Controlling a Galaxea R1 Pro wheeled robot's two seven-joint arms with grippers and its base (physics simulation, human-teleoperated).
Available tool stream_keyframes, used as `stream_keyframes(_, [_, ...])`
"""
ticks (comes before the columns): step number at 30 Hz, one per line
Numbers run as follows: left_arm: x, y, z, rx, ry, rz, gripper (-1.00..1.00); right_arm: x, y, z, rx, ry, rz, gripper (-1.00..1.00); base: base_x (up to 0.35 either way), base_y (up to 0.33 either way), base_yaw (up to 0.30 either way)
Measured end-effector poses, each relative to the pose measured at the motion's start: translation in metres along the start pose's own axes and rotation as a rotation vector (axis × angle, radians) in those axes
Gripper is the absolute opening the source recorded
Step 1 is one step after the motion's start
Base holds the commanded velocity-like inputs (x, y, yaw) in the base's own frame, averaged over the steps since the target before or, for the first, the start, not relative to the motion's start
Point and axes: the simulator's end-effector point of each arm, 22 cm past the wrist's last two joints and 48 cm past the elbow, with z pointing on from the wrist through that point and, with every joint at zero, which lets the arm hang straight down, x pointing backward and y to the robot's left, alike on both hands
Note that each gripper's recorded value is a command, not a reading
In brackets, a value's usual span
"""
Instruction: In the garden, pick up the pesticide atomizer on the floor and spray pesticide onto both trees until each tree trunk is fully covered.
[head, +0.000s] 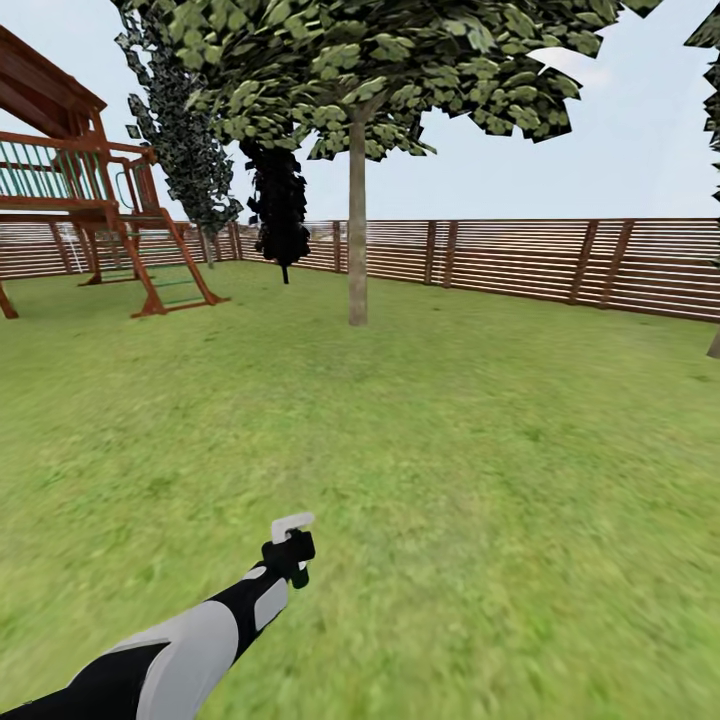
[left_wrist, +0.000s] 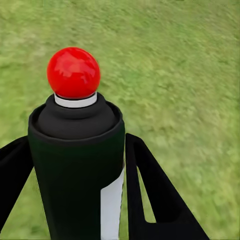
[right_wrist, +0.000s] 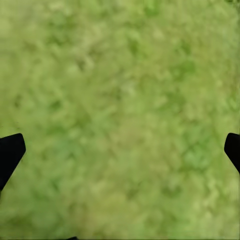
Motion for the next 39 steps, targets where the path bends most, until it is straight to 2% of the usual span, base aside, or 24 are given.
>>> stream_keyframes(39, [0.0003, -0.0015, 0.0000, 0.002, 0.001, -0.002, -1.00, -0.0003, -0.0011, 0.0001, 0.002, -0.001, 0.000, 1.00, 0.350, 0.000, 0.000])
